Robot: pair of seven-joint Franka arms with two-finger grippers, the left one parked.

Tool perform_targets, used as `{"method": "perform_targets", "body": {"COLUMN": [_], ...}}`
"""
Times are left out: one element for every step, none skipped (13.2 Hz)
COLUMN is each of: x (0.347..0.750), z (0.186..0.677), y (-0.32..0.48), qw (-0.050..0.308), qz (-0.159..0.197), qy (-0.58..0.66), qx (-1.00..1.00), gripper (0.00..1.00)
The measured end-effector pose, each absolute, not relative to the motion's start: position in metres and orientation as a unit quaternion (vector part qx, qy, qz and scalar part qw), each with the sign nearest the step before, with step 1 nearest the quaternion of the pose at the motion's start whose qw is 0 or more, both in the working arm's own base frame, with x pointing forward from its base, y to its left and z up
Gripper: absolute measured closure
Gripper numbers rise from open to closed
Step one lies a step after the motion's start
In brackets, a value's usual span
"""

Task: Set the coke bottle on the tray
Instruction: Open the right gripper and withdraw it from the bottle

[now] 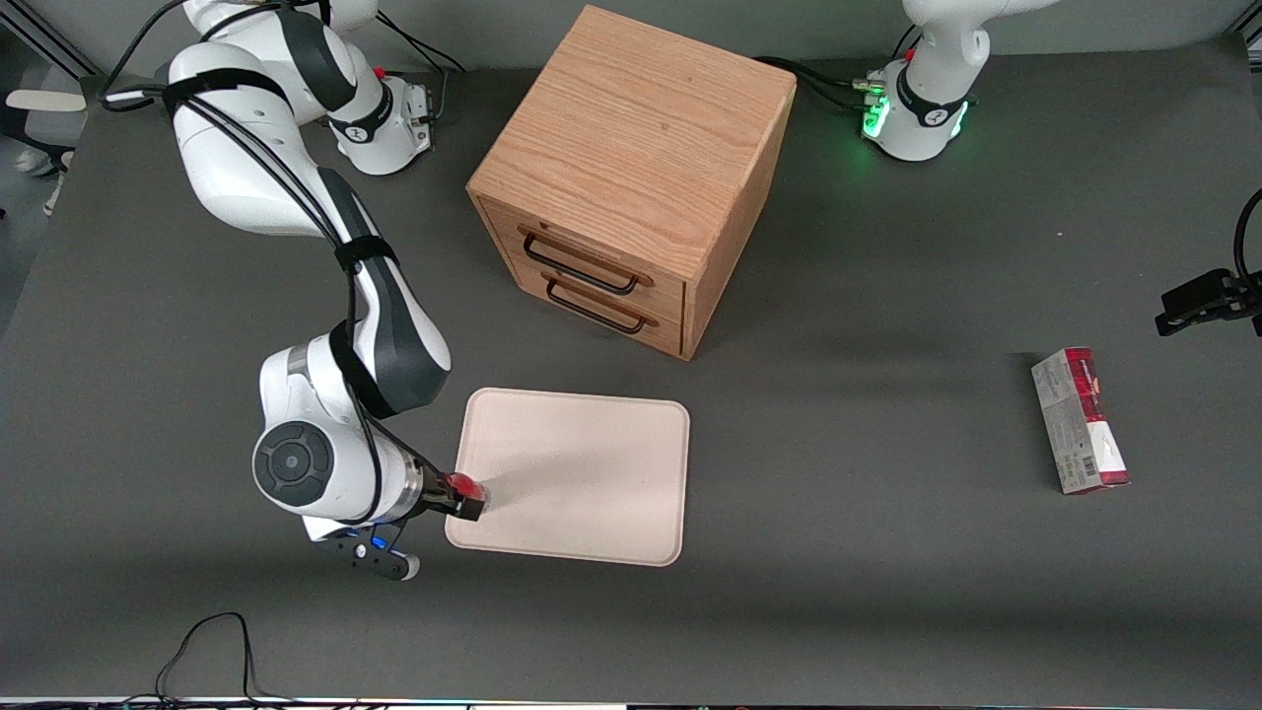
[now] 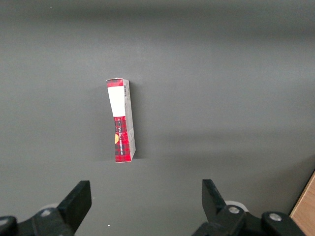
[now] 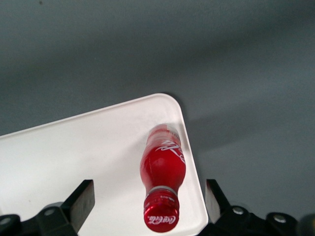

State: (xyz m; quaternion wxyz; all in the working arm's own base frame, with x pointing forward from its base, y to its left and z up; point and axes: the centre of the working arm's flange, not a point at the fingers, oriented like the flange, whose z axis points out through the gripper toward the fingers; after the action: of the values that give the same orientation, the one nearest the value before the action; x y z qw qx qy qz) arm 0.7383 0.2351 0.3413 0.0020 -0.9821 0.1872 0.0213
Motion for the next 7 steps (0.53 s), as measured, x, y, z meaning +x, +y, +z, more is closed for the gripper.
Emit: {"method": "perform_targets", "body": {"x": [0.741,0.74,0.737,0.732,0.724,0.712,0.698], "z": [0.352,0.367,0.386,0.408,0.43,0.452,0.471], "y": [0.226,0.211,0.191,0.169,0.146,0.123,0.101], "qw": [0.002,-0.002,-0.007,-0.01,-0.01,-0.01,-0.009], "qz": [0.017,0.024,0.035,0.045,0.053,0.058,0.061], "qy": [0.193,0.189,0.17,0.153,0.139,0.124,0.108], "qx": [-0.981,-0.982,-0.985,-0.987,-0.989,-0.991,-0.992], "gripper": [0.0,0.0,0.0,0.0,0.0,0.0,0.0]}}
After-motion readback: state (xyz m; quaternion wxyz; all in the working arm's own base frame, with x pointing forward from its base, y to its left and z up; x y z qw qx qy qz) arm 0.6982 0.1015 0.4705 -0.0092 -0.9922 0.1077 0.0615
